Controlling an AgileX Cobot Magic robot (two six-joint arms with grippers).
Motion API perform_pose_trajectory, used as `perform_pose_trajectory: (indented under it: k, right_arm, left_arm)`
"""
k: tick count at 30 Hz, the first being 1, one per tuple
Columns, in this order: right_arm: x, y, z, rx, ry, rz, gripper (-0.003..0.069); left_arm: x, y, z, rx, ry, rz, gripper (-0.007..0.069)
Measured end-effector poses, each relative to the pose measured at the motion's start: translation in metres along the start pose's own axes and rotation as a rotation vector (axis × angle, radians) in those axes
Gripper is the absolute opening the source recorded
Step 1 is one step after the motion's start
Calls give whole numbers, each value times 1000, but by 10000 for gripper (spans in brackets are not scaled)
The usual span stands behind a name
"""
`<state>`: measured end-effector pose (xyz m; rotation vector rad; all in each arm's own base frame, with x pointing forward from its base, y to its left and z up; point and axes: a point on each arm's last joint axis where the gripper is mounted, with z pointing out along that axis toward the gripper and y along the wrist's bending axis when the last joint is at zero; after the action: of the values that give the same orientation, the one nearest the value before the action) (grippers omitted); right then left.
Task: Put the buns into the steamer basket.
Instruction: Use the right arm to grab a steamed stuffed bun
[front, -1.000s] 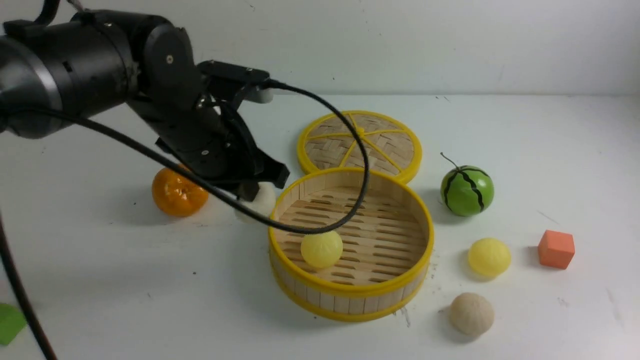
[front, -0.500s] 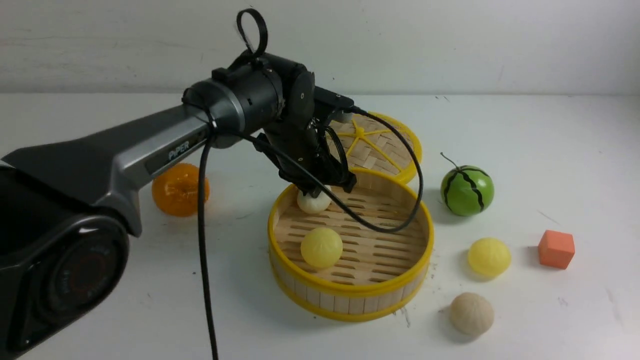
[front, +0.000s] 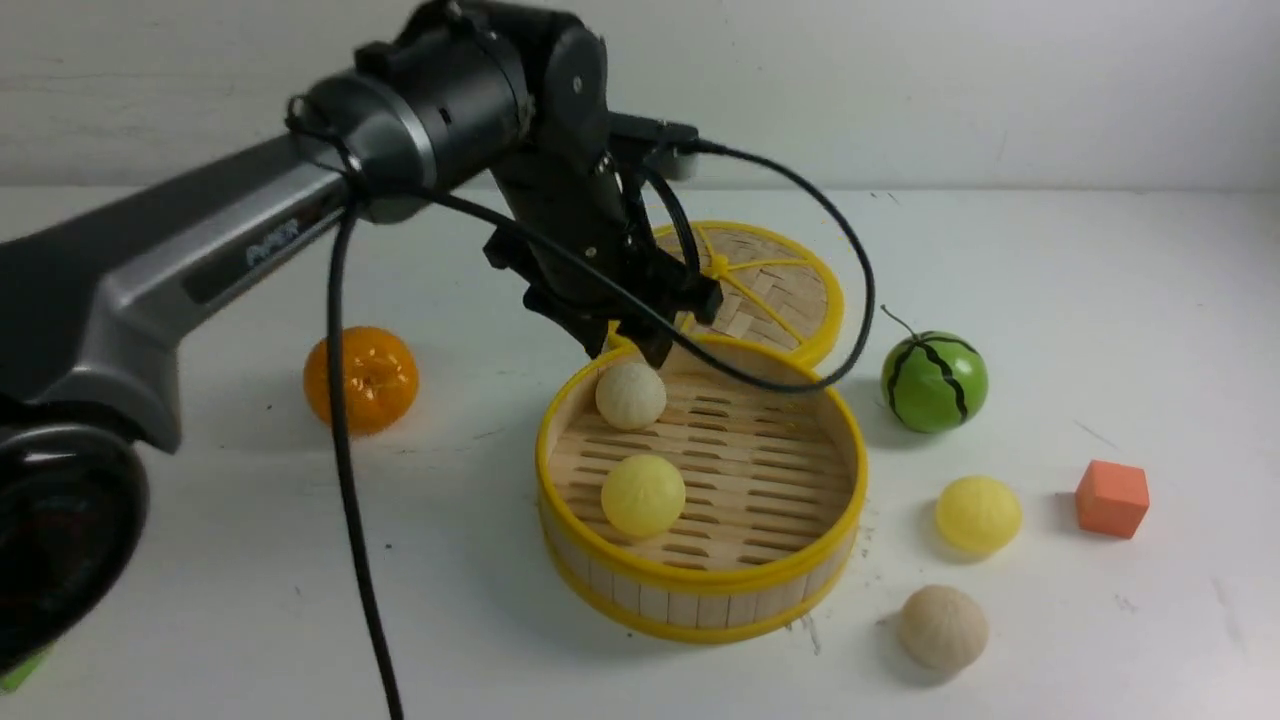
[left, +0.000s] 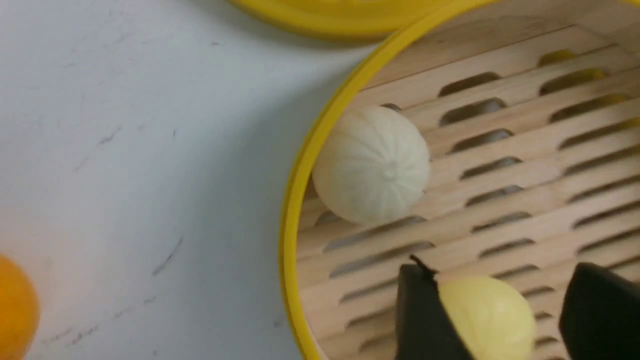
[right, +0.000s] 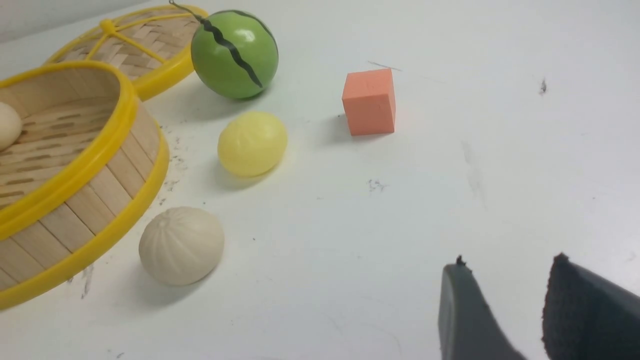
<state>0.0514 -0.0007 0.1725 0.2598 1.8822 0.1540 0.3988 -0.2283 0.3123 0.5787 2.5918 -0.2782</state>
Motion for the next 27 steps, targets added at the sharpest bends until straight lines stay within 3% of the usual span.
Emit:
perform_pose_trajectory:
  k: [1, 2, 3, 5, 10, 16, 22, 27]
  right_arm:
    - [0, 0, 0, 0, 0, 0, 241]
    - [0, 0, 0, 0, 0, 0, 241]
    - [0, 0, 0, 0, 0, 0, 241]
    - [0, 0, 0, 0, 0, 0, 241]
    - [0, 0, 0, 0, 0, 0, 241]
    - [0, 0, 0, 0, 0, 0, 241]
    - [0, 0, 0, 0, 0, 1, 241]
    - [-1, 0, 0, 4, -9, -12, 241]
  left_arm:
    - [0, -2, -27, 9, -28, -6, 204]
    - [1, -2, -31, 10, -30, -9, 167]
    - [5, -6, -72, 28, -82, -10, 43]
    - [16, -8, -107, 44, -129, -11, -14]
    - [71, -10, -163, 89, -207, -32, -13]
    - [165, -3, -158, 127, -287, -90, -13]
    - [265, 5, -151, 211, -502, -211, -13]
    - [327, 13, -147, 268, -726, -290, -13]
